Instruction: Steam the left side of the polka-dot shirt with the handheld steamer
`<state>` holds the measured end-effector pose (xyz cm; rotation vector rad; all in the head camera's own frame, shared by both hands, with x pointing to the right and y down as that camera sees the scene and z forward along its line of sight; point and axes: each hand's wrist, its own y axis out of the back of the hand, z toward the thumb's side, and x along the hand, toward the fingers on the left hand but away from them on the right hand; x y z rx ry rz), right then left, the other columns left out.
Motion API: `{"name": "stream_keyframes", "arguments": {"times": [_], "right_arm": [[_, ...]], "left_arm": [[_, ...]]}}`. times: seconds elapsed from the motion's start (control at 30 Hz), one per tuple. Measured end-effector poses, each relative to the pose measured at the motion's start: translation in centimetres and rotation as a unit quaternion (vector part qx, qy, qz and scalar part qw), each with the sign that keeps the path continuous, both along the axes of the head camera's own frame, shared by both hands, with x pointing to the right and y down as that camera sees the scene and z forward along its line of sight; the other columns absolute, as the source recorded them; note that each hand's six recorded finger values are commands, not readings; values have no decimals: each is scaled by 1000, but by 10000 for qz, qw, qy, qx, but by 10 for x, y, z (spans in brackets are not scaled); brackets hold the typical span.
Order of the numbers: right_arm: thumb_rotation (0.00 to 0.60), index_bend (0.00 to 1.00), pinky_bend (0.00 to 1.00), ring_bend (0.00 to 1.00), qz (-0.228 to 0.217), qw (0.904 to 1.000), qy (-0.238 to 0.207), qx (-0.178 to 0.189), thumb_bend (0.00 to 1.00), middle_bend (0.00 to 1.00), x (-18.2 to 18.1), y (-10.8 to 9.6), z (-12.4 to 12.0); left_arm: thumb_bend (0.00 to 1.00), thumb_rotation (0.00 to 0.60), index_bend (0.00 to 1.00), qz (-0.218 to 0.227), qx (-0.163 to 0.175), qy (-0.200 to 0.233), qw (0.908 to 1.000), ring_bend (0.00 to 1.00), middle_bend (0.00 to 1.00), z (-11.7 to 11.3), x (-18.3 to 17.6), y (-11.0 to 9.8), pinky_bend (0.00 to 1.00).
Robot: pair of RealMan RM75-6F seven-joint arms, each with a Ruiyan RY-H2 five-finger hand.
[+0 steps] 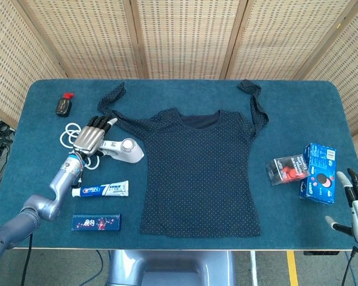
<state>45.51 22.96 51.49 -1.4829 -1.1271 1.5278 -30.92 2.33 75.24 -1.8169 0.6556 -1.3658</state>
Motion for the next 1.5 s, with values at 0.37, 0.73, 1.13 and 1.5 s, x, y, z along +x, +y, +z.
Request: {"name": "stream_keyframes", "arguments": {"times": [0.37, 0.73, 1.13, 1.5], "right_arm": [[600, 91, 0, 0, 26, 10000, 49, -39, 0, 0, 1, -1, 4], [600, 93, 0, 0, -3, 10000, 51, -37, 0, 0, -1, -1, 5], [600, 93, 0, 0, -62, 10000, 5, -19, 0, 0, -3, -1, 4], [600, 94, 0, 0, -126, 9999, -4, -43, 0, 0, -6, 1, 4]], "left_arm": [[357, 600, 0, 56, 10, -180, 9998, 0, 0, 8, 4, -15, 0], [495, 600, 0, 96, -58, -243, 9996, 0, 0, 16, 7, -15, 0], [603, 600, 182, 228, 8, -212, 9995, 271, 254, 19, 14, -13, 164], [607, 600, 658, 457, 339, -125, 9983, 564, 607, 11, 10, -8, 583]]}}
